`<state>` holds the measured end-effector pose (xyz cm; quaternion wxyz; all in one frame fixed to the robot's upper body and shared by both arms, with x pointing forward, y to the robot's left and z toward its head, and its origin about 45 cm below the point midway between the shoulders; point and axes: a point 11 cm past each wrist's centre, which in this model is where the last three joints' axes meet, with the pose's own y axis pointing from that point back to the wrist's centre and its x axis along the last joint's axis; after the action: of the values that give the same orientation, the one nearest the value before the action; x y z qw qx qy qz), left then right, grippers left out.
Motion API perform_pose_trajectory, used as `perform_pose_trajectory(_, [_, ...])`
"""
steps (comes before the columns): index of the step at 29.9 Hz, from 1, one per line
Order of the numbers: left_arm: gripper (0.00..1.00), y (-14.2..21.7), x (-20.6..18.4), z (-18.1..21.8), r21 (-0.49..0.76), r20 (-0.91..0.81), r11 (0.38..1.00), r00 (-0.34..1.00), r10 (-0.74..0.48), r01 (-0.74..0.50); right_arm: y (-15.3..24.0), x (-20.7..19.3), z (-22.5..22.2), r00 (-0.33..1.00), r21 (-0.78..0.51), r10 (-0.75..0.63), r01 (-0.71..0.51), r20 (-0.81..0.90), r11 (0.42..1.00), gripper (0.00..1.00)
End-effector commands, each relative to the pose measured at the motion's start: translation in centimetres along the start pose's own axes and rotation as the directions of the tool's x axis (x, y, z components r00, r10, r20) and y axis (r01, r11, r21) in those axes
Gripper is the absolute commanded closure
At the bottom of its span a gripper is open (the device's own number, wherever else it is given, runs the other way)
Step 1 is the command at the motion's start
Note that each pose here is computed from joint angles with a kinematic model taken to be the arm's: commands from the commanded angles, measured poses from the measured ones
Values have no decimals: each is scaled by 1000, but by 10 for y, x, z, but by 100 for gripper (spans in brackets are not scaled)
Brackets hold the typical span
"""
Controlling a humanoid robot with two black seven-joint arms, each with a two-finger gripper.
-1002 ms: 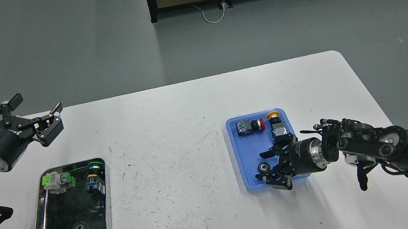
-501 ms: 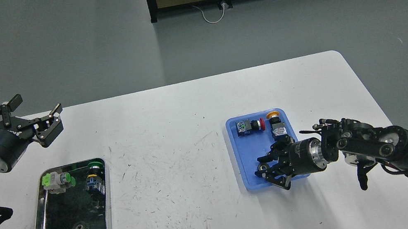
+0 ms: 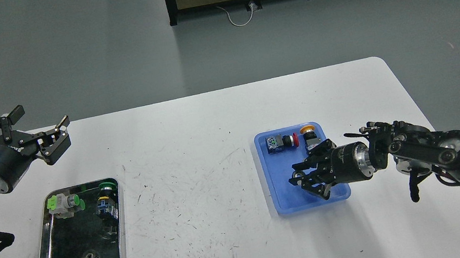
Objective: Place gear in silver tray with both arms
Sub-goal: 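Carry the second gear toward the silver tray and release it on the table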
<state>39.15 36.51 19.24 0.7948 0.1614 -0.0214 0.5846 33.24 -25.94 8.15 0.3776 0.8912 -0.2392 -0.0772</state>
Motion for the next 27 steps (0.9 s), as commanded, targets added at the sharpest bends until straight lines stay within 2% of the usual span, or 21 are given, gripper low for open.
perform_pose_trajectory(1, [2, 0, 0, 0, 0, 0, 1000, 1000, -1, 1, -3, 5, -22, 1000, 37, -3, 4, -22, 999, 75])
perform_pose_trajectory(5, [2, 0, 0, -1, 3, 1, 1000, 1000, 2, -2, -24, -6, -63, 997, 101, -46, 52, -58, 994, 75])
perform_pose_trajectory(10, [2, 0, 0, -1, 5, 3, 1000, 1000, 7, -7, -59, -36, -95, 983, 105, -127, 141, -133, 984, 74])
perform_pose_trajectory(20, [2, -1, 2, 1, 2, 9, 1000, 1000, 19, -19, -106, -91, -112, 953, 77, -233, 251, -193, 965, 73])
perform_pose_trajectory(27, [2, 0, 2, 0, 3, 9, 1000, 1000, 19, -19, -118, -106, -103, 945, 39, -258, 271, -202, 962, 71])
